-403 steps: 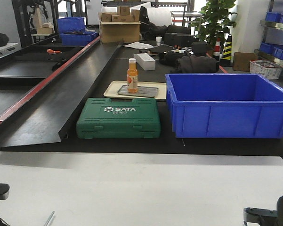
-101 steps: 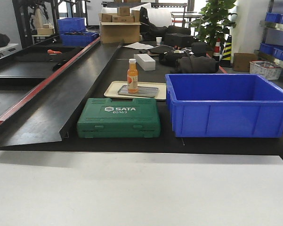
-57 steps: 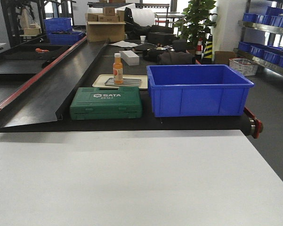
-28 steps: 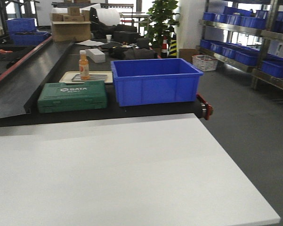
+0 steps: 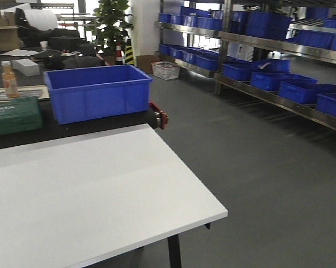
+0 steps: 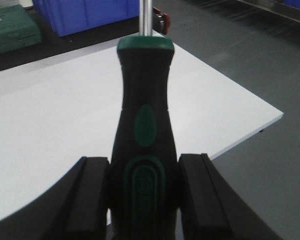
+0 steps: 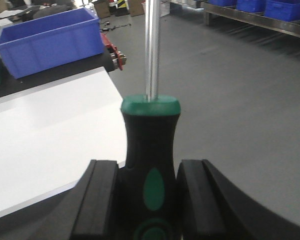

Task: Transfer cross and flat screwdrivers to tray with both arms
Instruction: 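Drive the base away from the table holding both screwdrivers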

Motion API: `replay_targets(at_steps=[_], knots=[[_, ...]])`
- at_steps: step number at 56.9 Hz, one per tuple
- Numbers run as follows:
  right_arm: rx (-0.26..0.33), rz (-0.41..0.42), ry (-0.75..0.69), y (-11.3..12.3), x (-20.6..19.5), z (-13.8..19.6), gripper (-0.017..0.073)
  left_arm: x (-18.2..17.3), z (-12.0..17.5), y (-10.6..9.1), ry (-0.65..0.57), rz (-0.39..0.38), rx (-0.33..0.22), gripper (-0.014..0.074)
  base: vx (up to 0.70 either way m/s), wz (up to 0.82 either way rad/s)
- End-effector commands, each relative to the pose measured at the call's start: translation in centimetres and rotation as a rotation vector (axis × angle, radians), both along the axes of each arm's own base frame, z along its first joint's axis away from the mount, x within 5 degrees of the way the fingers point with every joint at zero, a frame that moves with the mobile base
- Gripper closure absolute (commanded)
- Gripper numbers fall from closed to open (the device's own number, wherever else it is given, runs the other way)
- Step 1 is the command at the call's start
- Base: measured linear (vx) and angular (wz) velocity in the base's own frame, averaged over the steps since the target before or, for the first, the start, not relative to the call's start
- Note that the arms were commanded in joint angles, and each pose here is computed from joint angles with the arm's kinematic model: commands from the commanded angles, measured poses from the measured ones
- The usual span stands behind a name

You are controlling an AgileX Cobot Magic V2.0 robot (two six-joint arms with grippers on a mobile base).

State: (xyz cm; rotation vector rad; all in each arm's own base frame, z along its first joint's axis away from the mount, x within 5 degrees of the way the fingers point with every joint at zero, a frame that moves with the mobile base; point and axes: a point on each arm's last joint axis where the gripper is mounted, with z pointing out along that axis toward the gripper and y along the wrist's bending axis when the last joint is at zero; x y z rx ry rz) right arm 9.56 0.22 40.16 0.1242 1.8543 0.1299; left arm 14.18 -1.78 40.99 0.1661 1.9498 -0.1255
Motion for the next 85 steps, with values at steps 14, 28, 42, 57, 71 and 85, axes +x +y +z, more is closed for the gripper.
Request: replay_targets(at_steps=[14, 28, 42, 57, 71, 85], knots=[[-0.003, -0.006, -0.119, -0.05, 0.02, 1.68, 0.0568, -0.12, 1.79, 0.08, -0.126, 0.017, -0.034, 0.0594, -0.08, -0.53], [-0.003, -0.005, -0.108, -0.05, 0.0, 1.58, 0.0568, -0.15, 1.78, 0.08, -0.125, 0.017, -0.034, 0.0594, 0.01, -0.64], [-0.003, -0.005, -0.105, -0.05, -0.01, 1.55, 0.0568, -0.15, 1.78, 0.08, -0.125, 0.017, -0.034, 0.0594, 0.13, -0.74], [-0.003, -0.005, -0.105, -0.05, -0.01, 1.55, 0.0568, -0.15, 1.78, 0.08, -0.125, 0.017, -0.034, 0.0594, 0.2, -0.6], [-0.003, -0.005, -0.105, -0.05, -0.01, 1.55, 0.0568, -0.15, 1.77, 0.08, -0.124, 0.017, -0.034, 0.0594, 0.26, -0.44], [-0.003, -0.005, -0.105, -0.05, -0.01, 1.55, 0.0568, -0.15, 1.77, 0.08, -0.124, 0.017, -0.034, 0.0594, 0.33, -0.26]])
